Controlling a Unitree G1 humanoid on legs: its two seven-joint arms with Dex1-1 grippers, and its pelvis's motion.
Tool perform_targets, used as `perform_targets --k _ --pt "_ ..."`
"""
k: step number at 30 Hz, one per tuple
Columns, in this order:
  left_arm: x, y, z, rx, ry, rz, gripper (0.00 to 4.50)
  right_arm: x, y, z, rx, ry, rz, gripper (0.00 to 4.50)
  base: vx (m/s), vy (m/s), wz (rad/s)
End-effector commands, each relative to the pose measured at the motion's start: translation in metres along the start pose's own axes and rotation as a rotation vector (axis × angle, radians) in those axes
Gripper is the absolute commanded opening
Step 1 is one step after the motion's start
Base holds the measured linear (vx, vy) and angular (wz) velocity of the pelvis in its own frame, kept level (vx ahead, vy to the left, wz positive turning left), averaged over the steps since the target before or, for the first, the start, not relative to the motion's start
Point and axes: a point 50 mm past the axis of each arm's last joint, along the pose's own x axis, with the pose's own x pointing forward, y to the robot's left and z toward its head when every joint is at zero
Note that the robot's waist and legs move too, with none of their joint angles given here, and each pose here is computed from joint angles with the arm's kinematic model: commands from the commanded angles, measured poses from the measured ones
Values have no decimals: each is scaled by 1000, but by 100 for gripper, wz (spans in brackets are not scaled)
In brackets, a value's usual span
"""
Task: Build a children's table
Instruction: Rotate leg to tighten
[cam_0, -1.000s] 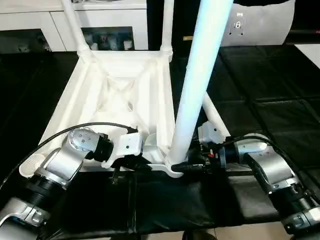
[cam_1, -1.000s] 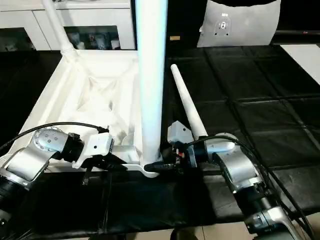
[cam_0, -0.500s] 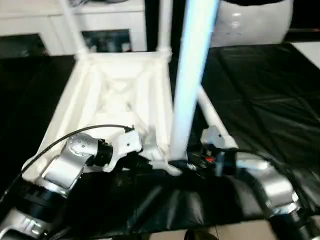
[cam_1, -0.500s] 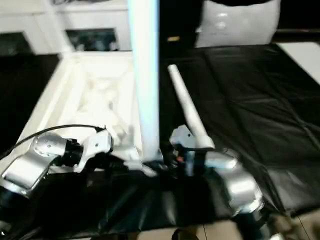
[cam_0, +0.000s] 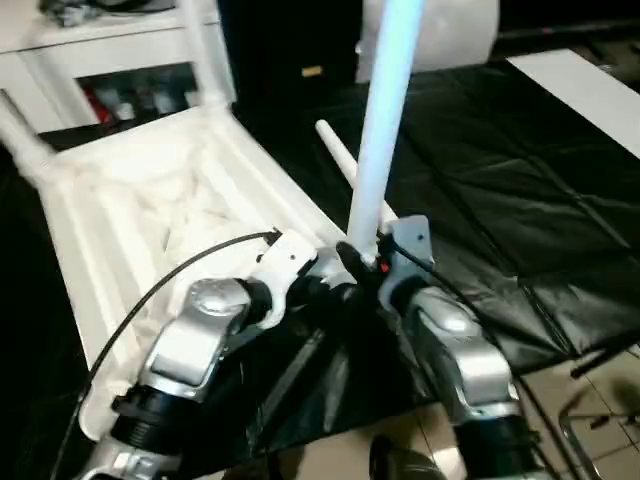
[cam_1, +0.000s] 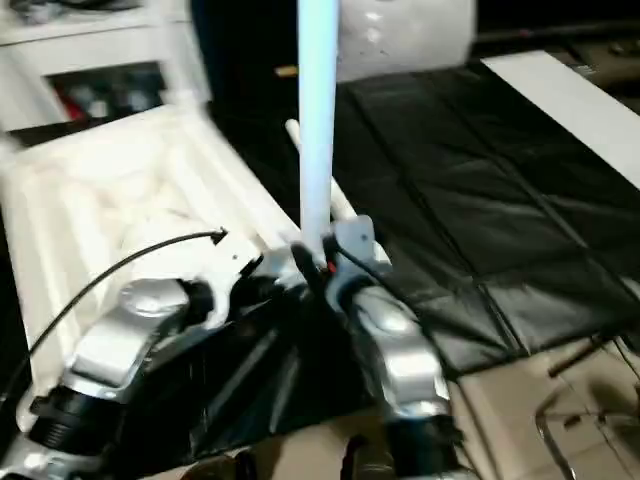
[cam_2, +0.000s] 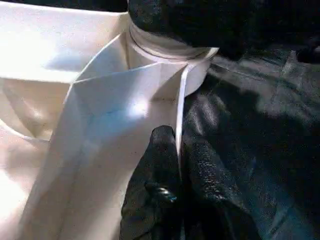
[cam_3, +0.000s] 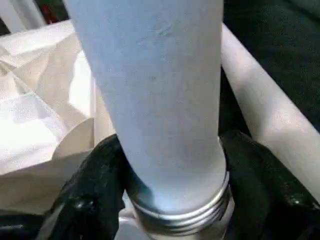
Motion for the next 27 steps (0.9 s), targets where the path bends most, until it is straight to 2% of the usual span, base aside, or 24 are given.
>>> perform_targets --k 1,3,5,9,11,12,14,16,18,21,22,27 --pt "10 -18 21 47 -78 -62 0 7 51 -23 68 114 204 315 29 -103 9" --pt "8 -15 19 60 -71 -61 0 5 43 -22 88 102 172 345 93 -16 -38" --pt "4 -13 14 75 -63 -77 0 3 33 -20 62 73 161 359 56 27 -15" --pt "-5 -5 5 124 -57 -118 0 -10 8 -7 30 -27 155 396 0 0 0" --pt "-6 -3 4 132 -53 -115 0 -13 4 -5 25 -38 155 412 0 0 0" --pt "-11 8 -2 145 -32 -80 0 -24 -5 3 4 -77 167 412 0 0 0" --pt "-16 18 -6 149 -21 -34 0 -35 -11 10 -17 -114 184 427 17 -27 5" --pt "-22 27 -8 146 -21 13 0 -48 -13 17 -31 -147 215 446 0 0 0" --pt "-25 31 -8 124 -38 35 0 -56 -13 20 -32 -155 246 446 0 0 0" --pt "-30 30 -5 81 -102 25 0 -68 -10 23 -33 -152 293 446 0 0 0" --pt "-30 30 -5 77 -109 21 44 -69 -9 23 -33 -152 295 450 0 0 0" --pt "-36 27 10 -42 -262 21 84 -76 -6 21 -36 -105 340 450 0 0 0"
